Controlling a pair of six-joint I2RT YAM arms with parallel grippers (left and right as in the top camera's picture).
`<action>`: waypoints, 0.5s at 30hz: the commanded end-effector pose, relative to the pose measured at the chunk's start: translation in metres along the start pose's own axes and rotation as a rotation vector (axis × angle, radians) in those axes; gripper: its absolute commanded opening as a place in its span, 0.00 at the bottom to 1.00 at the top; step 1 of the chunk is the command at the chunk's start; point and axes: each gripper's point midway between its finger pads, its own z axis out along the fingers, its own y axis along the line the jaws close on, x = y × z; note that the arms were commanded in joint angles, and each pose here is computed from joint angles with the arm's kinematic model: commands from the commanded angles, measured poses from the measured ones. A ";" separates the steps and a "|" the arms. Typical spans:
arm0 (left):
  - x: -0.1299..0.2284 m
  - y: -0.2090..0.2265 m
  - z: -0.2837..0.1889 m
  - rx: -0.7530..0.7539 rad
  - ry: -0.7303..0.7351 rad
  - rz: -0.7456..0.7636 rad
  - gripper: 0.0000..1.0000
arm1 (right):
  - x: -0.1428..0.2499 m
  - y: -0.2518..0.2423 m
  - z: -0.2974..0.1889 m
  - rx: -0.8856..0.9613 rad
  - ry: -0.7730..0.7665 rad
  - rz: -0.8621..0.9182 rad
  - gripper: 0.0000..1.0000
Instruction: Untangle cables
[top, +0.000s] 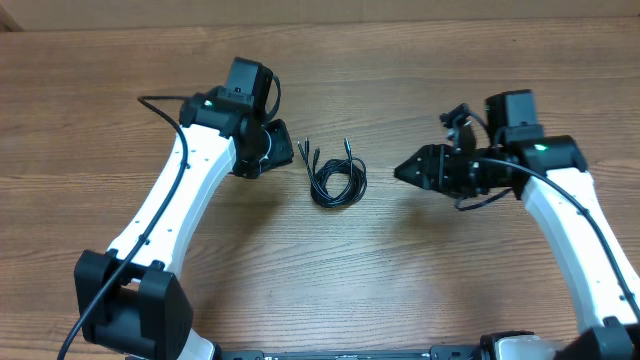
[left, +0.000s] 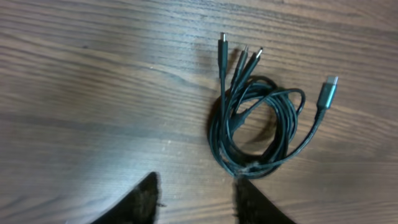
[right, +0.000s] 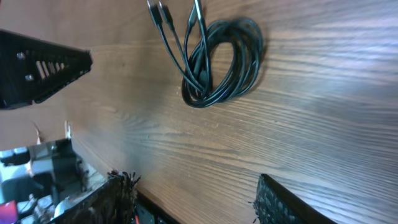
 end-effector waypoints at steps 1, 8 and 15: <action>0.013 -0.008 0.026 0.052 0.056 0.025 0.45 | -0.004 0.000 0.018 0.026 0.026 0.067 0.63; 0.032 -0.015 0.050 0.050 0.114 0.059 0.45 | -0.024 -0.022 0.059 0.236 -0.055 0.172 0.58; 0.061 -0.014 0.093 -0.008 0.253 0.074 0.40 | -0.029 -0.020 0.105 0.297 -0.074 0.130 0.47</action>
